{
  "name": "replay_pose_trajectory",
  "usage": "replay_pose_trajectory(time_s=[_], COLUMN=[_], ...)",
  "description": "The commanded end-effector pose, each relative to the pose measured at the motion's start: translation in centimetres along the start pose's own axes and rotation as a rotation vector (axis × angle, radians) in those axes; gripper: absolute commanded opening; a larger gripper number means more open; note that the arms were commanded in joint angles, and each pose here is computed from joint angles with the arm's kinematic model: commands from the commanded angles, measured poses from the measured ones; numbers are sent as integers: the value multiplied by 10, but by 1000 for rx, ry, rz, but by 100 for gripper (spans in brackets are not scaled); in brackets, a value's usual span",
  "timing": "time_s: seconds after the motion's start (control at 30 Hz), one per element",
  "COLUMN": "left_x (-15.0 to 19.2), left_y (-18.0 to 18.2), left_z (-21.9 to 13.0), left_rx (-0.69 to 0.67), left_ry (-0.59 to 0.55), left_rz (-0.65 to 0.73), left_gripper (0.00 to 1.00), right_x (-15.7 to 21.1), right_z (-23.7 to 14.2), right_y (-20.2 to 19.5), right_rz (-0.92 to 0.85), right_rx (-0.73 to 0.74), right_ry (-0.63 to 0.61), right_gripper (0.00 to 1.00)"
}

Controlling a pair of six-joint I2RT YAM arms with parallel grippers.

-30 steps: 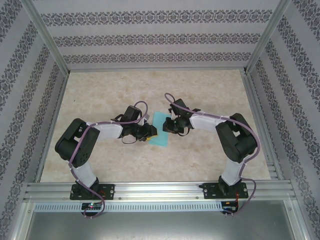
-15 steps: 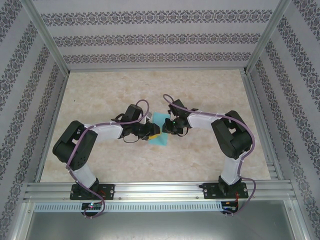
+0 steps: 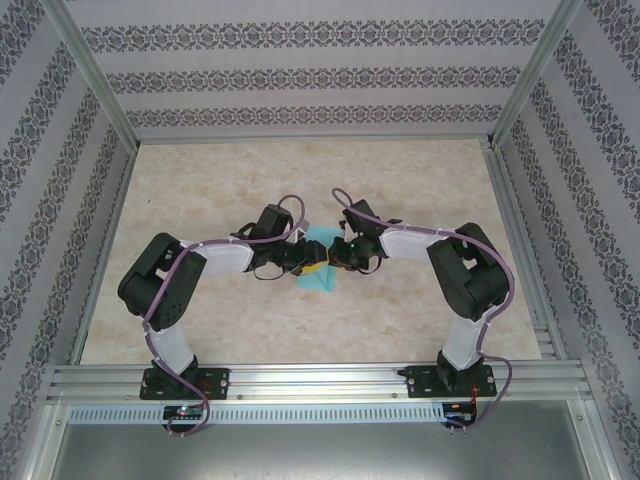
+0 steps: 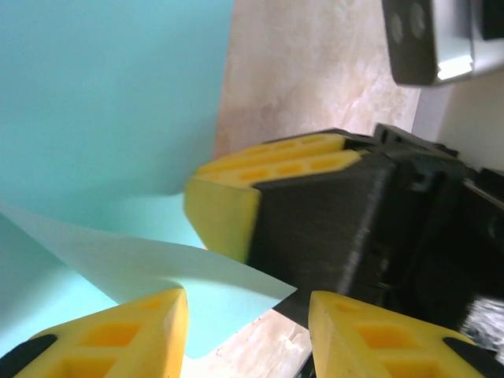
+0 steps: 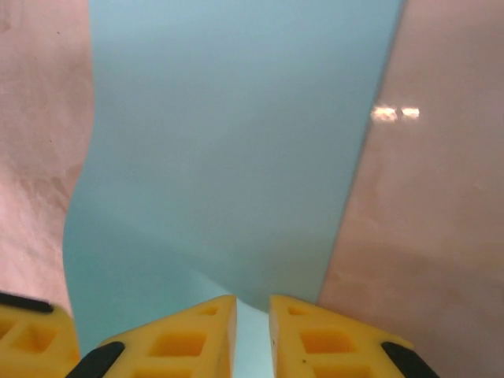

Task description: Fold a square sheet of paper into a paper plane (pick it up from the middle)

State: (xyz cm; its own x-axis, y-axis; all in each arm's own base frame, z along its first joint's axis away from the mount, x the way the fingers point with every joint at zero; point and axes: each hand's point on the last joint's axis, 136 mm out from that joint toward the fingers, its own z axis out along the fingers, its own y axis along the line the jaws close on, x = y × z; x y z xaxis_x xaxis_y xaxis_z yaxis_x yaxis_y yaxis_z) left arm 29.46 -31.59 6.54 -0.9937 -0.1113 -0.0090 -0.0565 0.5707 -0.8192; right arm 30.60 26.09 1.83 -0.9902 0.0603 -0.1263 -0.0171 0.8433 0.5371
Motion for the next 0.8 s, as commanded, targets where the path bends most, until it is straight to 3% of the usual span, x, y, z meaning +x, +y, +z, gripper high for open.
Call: replay_pose_trajectory(time_s=[0.0,0.23,0.5,0.77], left_x=[-13,-13,-12,-11], left_y=[-10,-3,1,4], left_z=[3,5,4,4], left_rx=[12,0,-21,-32], left_ry=[-50,-59,-61,-60], left_rz=[46,37,34,33], left_gripper=[46,45,31,27], right_x=[-9,-7,-7,-9], right_z=[-21,-42,-40,-35], right_y=[10,-4,22,36], right_rz=[-2,7,-45,-69], right_rx=[-45,-29,-166,-215], right_ry=[-55,-108,-100,-87], right_gripper=[22,25,33,33])
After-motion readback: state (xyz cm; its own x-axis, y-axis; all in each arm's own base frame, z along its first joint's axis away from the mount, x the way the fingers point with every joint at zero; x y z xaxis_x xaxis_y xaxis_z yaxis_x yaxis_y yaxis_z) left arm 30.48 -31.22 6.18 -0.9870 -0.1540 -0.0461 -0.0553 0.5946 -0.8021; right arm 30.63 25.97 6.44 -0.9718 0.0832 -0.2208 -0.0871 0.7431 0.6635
